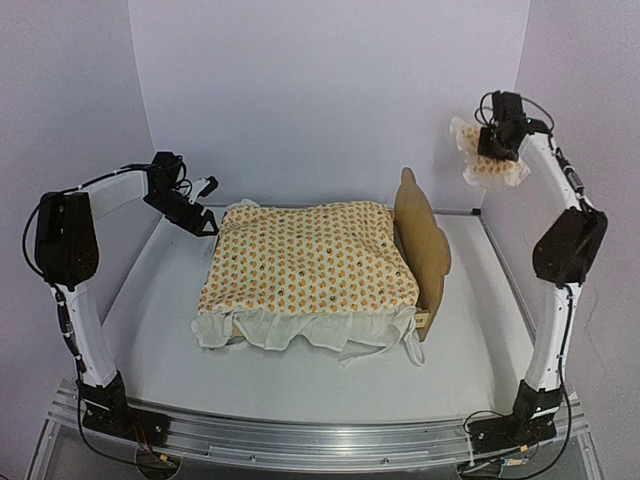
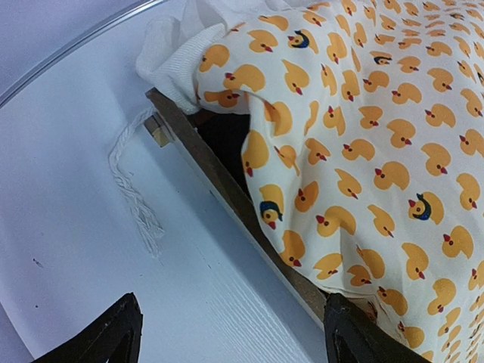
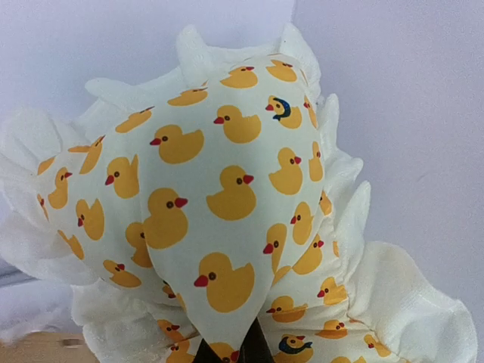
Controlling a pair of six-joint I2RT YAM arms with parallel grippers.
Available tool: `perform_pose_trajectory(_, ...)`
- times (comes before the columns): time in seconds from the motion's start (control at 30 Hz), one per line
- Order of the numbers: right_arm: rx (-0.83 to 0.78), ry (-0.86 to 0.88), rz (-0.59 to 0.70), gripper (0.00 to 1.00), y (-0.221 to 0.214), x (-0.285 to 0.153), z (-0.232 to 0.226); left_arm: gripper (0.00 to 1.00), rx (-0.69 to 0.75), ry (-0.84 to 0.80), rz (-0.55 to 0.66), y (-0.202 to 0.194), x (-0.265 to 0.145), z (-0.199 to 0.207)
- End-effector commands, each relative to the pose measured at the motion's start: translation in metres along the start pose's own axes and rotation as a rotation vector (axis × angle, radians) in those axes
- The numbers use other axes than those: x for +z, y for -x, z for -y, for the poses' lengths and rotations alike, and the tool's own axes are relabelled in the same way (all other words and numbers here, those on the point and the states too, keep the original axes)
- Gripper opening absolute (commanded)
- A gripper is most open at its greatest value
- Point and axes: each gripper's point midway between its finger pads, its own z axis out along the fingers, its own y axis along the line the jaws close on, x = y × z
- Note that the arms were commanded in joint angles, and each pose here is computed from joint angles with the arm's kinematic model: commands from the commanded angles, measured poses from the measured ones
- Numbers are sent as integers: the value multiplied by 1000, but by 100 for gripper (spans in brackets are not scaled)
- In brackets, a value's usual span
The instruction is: Set up the pet bed
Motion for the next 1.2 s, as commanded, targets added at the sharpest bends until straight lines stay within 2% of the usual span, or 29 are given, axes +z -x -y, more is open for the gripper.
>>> perform_pose_trajectory(0.0, -9, 188, 366, 0, 87, -188, -73, 82, -37, 38, 94, 19, -16, -15)
perform_pose_trajectory(0.17, -51, 389, 400, 0, 54, -263, -175, 82, -83, 76, 116, 16, -19, -31)
perform_pose_trajectory(0.27, -69, 461, 347, 0, 15, -275, -227, 82, -85, 62, 132, 18, -23, -28)
perform_pose_trajectory(0.33, -84, 468, 283, 0, -16, -262, -248, 82, -87, 52, 142, 19, -25, -25)
perform_pose_trajectory(0.5, -109, 405, 99, 0, -91, -212, -257, 82, -85, 39, 150, 16, -28, -20)
perform_pose_trajectory(0.63, -48, 390, -111, 0, -150, -176, -245, 82, -79, 38, 149, 10, -28, -16)
perform_pose_trajectory(0.7, -52, 354, -176, 0, -173, -160, -240, 82, -81, 30, 147, 9, -28, -15)
perform_pose_trajectory(0.8, -56, 318, -244, 0, -197, -142, -239, 82, -88, 20, 149, 10, -27, -14)
perform_pose_trajectory(0.93, 27, 247, -328, 0, -225, -116, -226, 82, -88, 16, 151, 11, -28, -13)
perform_pose_trajectory(1.03, 71, 197, -332, 0, -233, -110, -217, 82, -88, 14, 151, 10, -29, -12)
perform_pose_trajectory(1.17, 39, 166, -309, 0, -233, -104, -213, 82, -89, 8, 153, 10, -28, -11)
